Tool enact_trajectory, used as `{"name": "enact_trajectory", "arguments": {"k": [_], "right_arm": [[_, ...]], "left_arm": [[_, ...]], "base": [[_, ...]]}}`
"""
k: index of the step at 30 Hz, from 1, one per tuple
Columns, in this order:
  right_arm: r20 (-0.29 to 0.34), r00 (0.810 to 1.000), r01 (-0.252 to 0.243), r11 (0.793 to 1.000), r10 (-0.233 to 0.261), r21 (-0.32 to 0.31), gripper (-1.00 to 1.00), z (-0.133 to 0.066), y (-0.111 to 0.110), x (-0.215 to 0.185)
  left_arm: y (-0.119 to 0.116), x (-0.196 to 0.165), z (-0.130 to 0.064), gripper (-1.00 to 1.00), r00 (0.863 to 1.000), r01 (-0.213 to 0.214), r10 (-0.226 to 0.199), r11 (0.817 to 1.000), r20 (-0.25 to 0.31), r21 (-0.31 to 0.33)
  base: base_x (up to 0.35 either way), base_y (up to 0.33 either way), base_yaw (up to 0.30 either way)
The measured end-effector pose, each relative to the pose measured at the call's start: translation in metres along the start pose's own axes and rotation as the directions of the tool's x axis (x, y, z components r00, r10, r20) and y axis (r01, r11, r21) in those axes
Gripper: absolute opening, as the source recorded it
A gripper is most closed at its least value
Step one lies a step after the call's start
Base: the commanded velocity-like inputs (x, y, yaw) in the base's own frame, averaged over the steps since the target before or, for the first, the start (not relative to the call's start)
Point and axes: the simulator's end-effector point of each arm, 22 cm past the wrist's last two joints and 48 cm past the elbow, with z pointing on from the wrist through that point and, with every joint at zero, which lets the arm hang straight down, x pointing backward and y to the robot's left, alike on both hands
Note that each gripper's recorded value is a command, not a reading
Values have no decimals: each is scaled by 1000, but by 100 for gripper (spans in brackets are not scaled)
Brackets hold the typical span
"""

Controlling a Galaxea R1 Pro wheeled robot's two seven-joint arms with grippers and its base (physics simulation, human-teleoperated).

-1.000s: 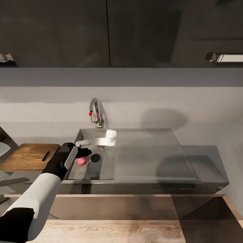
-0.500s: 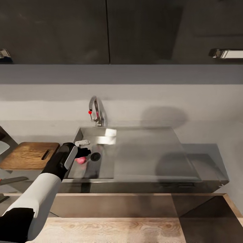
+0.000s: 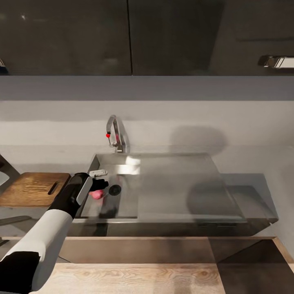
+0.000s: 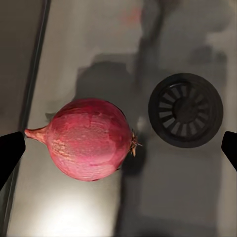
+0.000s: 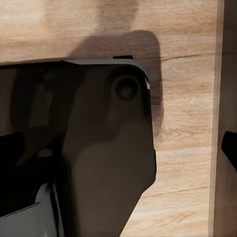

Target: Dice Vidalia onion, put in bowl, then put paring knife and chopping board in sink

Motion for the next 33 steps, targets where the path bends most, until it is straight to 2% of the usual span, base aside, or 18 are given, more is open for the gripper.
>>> {"name": "enact_trajectory", "arguments": {"k": [33], "right_arm": [[-28,1000,2,1000,-2,2,100,-1,-1,11]], "left_arm": [[2,14,15,100,999,-2,2,1000,-32,-5]], "base": [[0,0,0]]}}
